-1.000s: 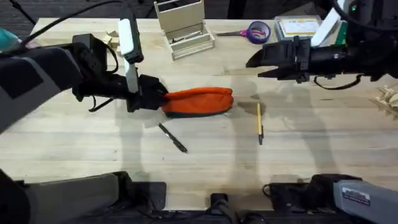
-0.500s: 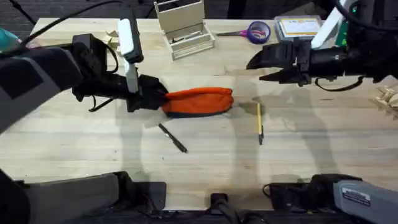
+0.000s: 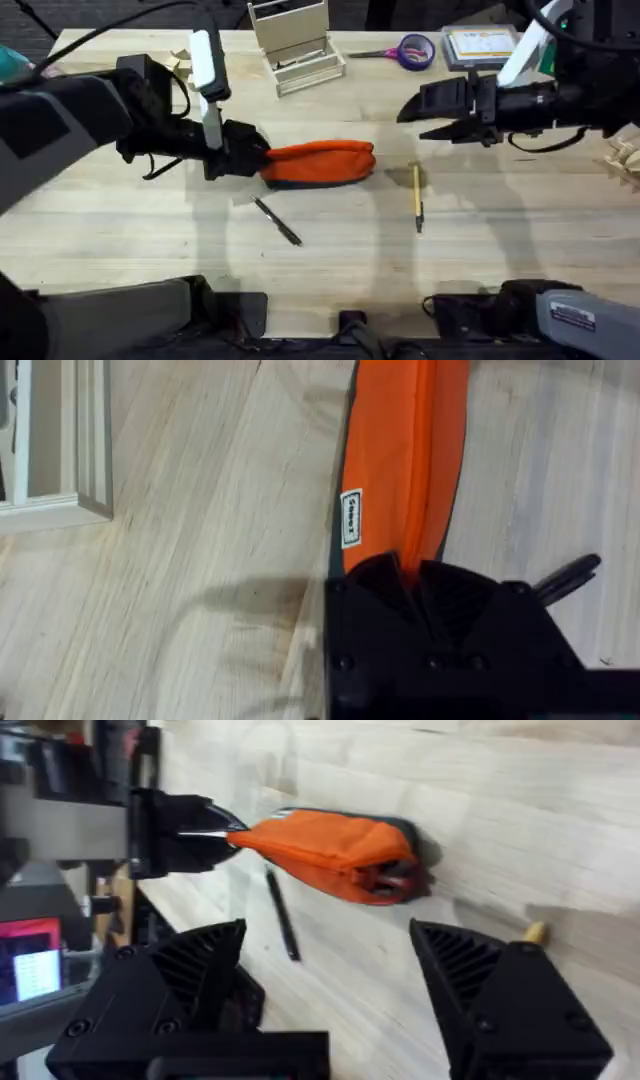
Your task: Unzip the bag, pick up the pens from the table one at a time and place them inside, then zip the bag closed.
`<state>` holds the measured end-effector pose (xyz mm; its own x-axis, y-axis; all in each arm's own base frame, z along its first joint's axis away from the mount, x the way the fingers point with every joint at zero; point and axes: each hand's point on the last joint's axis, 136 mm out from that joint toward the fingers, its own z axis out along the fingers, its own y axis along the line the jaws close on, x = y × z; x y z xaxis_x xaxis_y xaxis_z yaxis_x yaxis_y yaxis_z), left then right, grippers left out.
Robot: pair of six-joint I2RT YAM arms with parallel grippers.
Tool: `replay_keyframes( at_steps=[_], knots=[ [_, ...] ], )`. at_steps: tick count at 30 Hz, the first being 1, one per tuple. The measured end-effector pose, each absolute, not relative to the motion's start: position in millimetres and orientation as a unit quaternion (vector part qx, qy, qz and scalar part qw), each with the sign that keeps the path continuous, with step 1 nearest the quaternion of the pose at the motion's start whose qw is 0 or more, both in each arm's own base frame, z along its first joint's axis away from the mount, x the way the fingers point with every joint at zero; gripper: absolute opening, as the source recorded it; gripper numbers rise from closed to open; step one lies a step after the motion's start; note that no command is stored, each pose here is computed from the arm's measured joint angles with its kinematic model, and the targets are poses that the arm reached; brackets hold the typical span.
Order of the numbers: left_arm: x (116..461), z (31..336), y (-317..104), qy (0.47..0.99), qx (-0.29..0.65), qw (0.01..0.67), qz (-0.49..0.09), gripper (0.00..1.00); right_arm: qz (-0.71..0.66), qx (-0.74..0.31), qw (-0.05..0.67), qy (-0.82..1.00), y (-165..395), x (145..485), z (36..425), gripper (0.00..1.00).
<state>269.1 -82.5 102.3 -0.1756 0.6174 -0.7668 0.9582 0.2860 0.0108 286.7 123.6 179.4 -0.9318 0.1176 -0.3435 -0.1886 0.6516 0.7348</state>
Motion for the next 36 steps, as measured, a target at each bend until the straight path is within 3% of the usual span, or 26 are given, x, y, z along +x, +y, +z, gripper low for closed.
replay_keyframes(
  at_steps=[11,24,36],
  knots=[
    [269,102,-82,0.725,0.543,0.342,-0.249,0.042,0.374,-0.029,0.167,0.912,114,288,154,0.997],
    [269,102,-82,0.725,0.543,0.342,-0.249,0.042,0.393,0.005,0.063,0.917,118,291,94,0.997],
    [269,102,-82,0.725,0.543,0.342,-0.249,0.042,0.441,-0.003,0.067,0.895,130,300,96,0.997]
  ],
)
